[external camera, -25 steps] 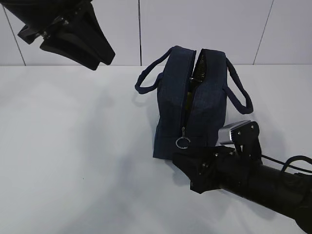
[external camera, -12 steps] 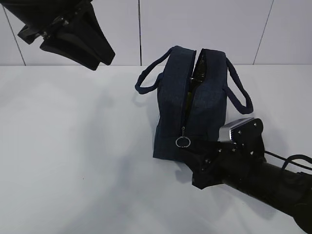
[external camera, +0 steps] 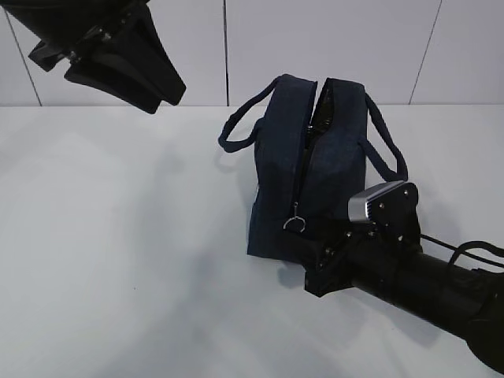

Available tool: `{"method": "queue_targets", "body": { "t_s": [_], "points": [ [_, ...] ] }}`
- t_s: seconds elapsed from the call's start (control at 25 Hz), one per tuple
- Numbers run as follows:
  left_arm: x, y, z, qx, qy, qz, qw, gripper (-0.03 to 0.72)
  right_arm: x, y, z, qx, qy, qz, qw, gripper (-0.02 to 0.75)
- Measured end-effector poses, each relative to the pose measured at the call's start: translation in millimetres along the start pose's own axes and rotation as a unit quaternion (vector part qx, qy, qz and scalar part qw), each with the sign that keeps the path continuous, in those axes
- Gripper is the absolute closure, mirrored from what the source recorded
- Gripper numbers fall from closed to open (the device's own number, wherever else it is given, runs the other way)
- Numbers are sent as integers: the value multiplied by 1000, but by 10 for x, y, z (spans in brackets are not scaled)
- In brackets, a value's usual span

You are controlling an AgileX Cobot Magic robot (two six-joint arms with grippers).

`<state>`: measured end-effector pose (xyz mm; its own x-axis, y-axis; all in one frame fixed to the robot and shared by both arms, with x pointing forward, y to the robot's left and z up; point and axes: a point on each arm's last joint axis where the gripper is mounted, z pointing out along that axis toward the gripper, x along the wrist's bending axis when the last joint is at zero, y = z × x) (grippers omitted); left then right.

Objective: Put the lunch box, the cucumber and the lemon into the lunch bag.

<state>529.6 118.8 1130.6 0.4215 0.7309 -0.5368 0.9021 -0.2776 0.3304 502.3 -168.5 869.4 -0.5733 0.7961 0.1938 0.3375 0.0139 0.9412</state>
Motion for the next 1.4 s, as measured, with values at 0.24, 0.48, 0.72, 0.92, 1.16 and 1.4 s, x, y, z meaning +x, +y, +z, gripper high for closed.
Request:
{"method": "queue_targets", "body": {
  "t_s": [0.24,0.48,0.72,0.92,1.16,1.4],
  "points": [
    [0,0,0,0,0,0,1000,449,1,0,0,0,1,0,1000,331],
    [0,0,0,0,0,0,1000,449,-13,-4,-7,0,-8,4,1000,331],
    [3,0,0,0,2,1,1000,449,-18,32,37,-5,-5,0,1000,331],
    [3,0,0,0,2,1,1000,449,-66,-24,-18,6,-38,18,999,331],
    [3,0,0,0,2,1,1000,449,-73,-25,-34,1,-44,22,999,331],
    [3,0,0,0,2,1,1000,449,-43,23,22,-6,-20,19,1000,331]
  ]
}}
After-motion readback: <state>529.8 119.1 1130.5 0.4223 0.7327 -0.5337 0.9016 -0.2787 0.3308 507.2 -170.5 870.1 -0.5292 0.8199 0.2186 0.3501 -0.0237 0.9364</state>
